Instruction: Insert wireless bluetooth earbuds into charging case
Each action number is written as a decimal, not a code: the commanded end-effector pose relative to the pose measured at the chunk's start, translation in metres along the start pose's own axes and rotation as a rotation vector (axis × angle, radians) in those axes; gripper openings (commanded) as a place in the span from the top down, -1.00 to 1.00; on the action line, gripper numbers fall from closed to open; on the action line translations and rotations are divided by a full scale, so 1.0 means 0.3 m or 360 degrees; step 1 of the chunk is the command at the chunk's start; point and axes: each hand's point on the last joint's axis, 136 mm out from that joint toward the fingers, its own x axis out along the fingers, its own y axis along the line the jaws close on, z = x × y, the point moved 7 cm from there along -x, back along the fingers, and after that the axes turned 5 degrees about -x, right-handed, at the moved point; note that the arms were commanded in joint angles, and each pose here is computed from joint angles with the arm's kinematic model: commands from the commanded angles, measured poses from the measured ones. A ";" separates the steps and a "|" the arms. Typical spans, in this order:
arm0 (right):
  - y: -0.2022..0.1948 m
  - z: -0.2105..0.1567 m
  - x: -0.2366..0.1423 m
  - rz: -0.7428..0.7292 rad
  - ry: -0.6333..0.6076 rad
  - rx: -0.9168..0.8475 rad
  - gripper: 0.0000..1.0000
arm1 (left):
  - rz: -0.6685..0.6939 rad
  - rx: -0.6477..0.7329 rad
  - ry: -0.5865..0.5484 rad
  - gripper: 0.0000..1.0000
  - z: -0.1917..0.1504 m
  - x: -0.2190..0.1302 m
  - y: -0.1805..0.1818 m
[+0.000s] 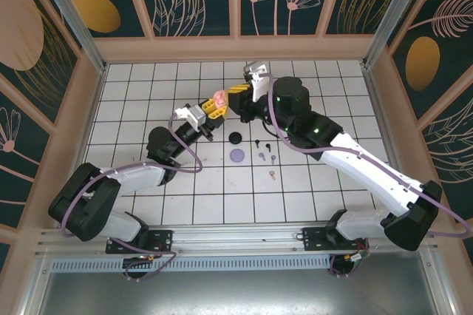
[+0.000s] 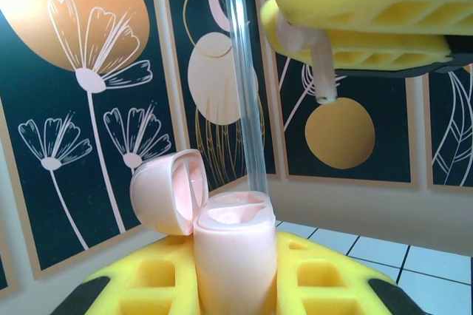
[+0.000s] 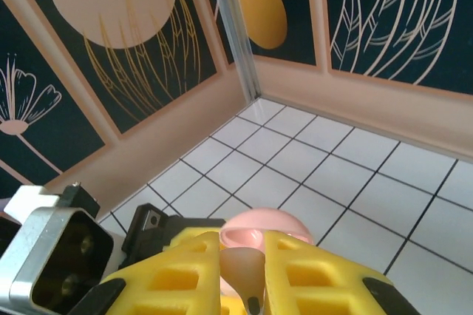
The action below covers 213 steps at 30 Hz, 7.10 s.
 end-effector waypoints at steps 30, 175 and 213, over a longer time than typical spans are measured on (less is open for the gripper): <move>-0.012 -0.074 0.083 0.0023 0.0026 0.0013 0.69 | -0.0118 0.0008 -0.0132 1.00 0.076 0.032 -0.026; -0.231 -0.867 -0.113 -0.0858 0.1426 0.0567 0.62 | -0.0224 -0.0135 0.0019 1.00 0.015 -0.056 -0.098; 0.008 0.029 -0.066 -0.0009 -0.0088 0.0578 0.63 | -0.0241 -0.0118 -0.0056 1.00 0.060 0.000 -0.087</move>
